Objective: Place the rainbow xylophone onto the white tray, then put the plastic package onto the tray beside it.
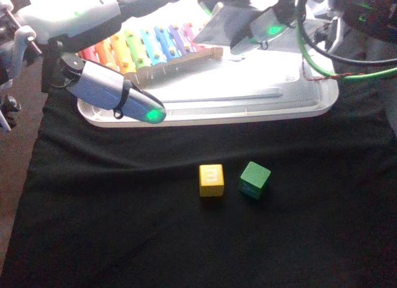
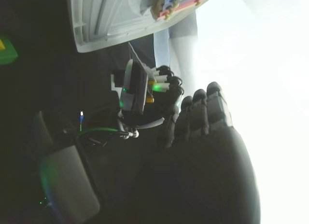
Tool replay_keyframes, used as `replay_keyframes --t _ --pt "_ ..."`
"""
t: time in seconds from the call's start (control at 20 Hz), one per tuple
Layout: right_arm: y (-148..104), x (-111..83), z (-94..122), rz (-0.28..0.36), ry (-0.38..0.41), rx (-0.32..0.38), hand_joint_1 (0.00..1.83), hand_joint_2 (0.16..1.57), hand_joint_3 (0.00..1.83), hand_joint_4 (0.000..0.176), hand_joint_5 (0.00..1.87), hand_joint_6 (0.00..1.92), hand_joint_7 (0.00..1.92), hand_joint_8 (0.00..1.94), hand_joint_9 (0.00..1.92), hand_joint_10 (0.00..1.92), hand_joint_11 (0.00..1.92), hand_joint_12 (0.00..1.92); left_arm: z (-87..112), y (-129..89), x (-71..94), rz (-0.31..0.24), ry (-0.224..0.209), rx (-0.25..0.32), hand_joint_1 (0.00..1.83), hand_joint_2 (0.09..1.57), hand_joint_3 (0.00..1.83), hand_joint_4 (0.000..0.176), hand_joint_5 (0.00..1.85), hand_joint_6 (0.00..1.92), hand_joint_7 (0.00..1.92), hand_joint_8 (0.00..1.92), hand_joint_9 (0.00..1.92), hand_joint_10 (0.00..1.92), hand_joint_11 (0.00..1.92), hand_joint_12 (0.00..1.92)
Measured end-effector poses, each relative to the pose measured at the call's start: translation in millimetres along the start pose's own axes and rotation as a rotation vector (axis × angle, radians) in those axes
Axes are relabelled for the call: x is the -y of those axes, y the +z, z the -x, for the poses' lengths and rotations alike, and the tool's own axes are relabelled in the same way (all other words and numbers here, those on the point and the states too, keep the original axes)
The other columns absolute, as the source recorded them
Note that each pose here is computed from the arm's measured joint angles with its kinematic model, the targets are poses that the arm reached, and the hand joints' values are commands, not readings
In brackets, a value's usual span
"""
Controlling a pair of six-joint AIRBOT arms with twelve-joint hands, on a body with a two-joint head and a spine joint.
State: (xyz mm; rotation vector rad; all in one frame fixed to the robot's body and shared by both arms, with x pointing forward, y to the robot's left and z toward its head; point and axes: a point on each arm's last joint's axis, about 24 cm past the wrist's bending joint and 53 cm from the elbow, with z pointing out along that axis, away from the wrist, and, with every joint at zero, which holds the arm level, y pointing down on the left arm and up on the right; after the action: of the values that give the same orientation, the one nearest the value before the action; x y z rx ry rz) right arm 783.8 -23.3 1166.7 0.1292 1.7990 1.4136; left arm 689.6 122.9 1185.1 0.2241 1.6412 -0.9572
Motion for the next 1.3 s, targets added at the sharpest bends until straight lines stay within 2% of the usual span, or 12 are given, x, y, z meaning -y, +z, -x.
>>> replay_keyframes --t 0.05,0.1,0.2,0.35,0.45,0.8,0.9,0.95,1.0,1.1,1.25,1.3 --pt "2 1.1 -1 0.000 0.017 0.000 1.77 1.03 0.00 0.005 0.73 1.92 0.81 1.94 1.02 1.92 1.16 1.92 0.4 0 -0.1 0.000 -0.001 0.002 0.75 0.73 0.00 0.035 0.00 0.00 0.00 0.00 0.00 0.00 0.00 0.00" --pt "2 5.1 -6 -0.002 0.029 -0.008 1.78 1.02 0.00 0.000 0.75 1.92 0.86 1.94 1.07 1.92 1.21 1.92 2.6 -2 -2.1 0.006 -0.001 0.005 0.73 0.74 0.01 0.032 0.00 0.00 0.00 0.00 0.00 0.00 0.00 0.00" --pt "2 9.1 -10 -0.007 0.034 -0.014 1.75 1.03 0.00 0.000 0.77 1.92 0.91 1.94 1.12 1.92 1.25 1.92 6.2 -4 -5.5 0.015 -0.001 0.010 0.73 0.75 0.01 0.013 0.00 0.00 0.00 0.00 0.00 0.00 0.00 0.00" --pt "1 9.9 -8 -0.004 0.048 -0.010 1.76 1.02 0.00 0.000 0.69 1.92 0.79 1.94 0.97 1.92 1.14 1.92 5.8 -4 -3.6 0.012 -0.006 0.011 0.71 0.78 0.02 0.056 0.00 0.00 0.00 0.00 0.00 0.00 0.00 0.00" --pt "1 11.7 -8 -0.006 0.053 -0.010 1.77 1.03 0.00 0.000 0.66 1.92 0.76 1.94 0.95 1.92 1.12 1.92 5.3 -4 -2.2 0.007 -0.004 0.010 0.70 0.78 0.02 0.037 0.00 0.00 0.00 0.00 0.00 0.00 0.00 0.00" --pt "1 20.7 -17 -0.022 0.059 -0.024 1.71 1.03 0.00 0.000 0.66 1.88 0.79 1.85 0.89 1.89 0.95 1.91 4.7 -4 -2.9 0.009 -0.004 0.009 0.68 0.76 0.00 0.051 0.00 0.00 0.00 0.00 0.00 0.00 0.00 0.00" --pt "0 21.8 -16 -0.026 0.060 -0.020 1.39 1.12 0.02 0.000 0.67 1.59 0.90 1.23 0.84 1.61 0.82 1.67 4.7 -4 -2.9 0.009 -0.004 0.009 0.69 0.77 0.00 0.056 0.00 0.00 0.00 0.00 0.00 0.00 0.00 0.00" --pt "0 25.6 -15 -0.039 0.061 -0.017 1.25 1.15 0.01 0.000 0.79 1.31 0.93 1.17 0.84 1.48 0.79 1.60 4.5 -4 -2.8 0.009 -0.005 0.009 0.69 0.78 0.01 0.111 0.00 0.00 0.00 0.00 0.00 0.00 0.00 0.00" --pt "-2 29.6 -16 -0.049 0.061 -0.017 1.18 1.14 0.00 0.000 0.89 1.09 0.78 1.51 0.80 1.70 0.82 1.86 4.7 -4 -3.0 0.010 -0.005 0.009 0.70 0.80 0.01 0.121 0.00 0.00 0.00 0.00 0.00 0.00 0.00 0.00" --pt "-2 33.5 -17 -0.061 0.060 -0.017 1.16 1.15 0.00 0.000 0.89 1.11 0.75 1.63 0.85 1.79 0.90 1.92 4.5 -4 -2.7 0.009 -0.004 0.009 0.69 0.78 0.00 0.102 0.00 0.00 0.00 0.00 0.00 0.00 0.00 0.00" --pt "-2 33.9 -16 -0.061 0.060 -0.014 1.16 1.14 0.00 0.000 0.90 1.09 0.76 1.54 0.84 1.72 0.86 1.90 4.6 -4 -2.9 0.009 -0.004 0.009 0.68 0.77 0.00 0.071 0.00 0.00 0.00 0.00 0.00 0.00 0.00 0.00" --pt "-2 33.9 -16 -0.061 0.059 -0.015 1.31 1.02 0.00 0.000 0.76 0.61 0.74 1.36 0.78 1.57 0.76 1.78 4.5 -4 -3.1 0.010 -0.004 0.008 0.70 0.80 0.01 0.124 0.00 0.00 0.00 0.00 0.00 0.00 0.00 0.00"
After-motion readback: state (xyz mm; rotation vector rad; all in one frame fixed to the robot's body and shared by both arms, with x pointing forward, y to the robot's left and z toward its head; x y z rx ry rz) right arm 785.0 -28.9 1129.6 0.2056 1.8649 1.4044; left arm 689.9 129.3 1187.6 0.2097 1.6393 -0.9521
